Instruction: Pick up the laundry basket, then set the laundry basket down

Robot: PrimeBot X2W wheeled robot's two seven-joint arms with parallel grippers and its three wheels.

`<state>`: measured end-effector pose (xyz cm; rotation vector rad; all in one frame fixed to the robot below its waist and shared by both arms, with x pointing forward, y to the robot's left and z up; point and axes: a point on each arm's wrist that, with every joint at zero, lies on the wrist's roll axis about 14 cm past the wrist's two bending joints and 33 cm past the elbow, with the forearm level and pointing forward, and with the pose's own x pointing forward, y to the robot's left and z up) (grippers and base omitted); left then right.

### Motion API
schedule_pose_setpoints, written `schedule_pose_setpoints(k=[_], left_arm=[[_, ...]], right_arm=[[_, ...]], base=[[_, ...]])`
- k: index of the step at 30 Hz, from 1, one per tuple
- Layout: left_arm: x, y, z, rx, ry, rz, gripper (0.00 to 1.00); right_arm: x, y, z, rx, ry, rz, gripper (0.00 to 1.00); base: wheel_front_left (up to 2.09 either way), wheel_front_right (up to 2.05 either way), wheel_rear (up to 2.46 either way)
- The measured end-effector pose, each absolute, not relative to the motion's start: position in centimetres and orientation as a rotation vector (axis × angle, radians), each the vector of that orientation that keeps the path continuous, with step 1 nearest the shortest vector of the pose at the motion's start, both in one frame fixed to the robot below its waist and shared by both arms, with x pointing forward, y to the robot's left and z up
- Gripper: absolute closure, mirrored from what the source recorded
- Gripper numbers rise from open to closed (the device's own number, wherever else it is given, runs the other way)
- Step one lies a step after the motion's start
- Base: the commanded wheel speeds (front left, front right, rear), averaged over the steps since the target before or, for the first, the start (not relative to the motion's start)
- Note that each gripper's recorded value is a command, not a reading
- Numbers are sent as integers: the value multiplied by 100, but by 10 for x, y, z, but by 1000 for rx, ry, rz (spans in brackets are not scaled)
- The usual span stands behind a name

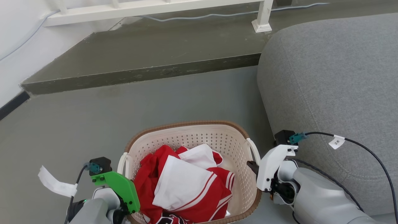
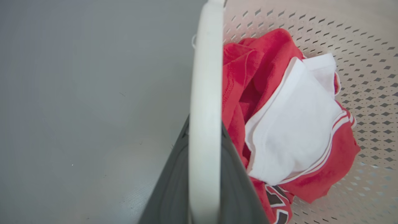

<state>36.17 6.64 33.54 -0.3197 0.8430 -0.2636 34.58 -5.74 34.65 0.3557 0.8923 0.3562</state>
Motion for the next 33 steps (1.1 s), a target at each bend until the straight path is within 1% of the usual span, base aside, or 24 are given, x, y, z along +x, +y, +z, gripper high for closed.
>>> schedule_pose_setpoints(k=[7, 13, 27, 33], left_arm=[[363, 65, 333, -316, 847, -261, 100], [368, 63, 327, -318, 849, -256, 100], [398, 58, 314, -322, 835, -259, 100], [413, 55, 307, -308, 828, -266, 100]], right_arm=[[346, -58, 343, 360, 903, 351, 100], [356, -60, 341, 357, 906, 343, 100], [380, -64, 322, 360, 932, 319, 100], [398, -65, 317, 350, 928, 314, 100]], base=[[0, 0, 0], [0, 0, 0], [0, 0, 0], [0, 0, 0]])
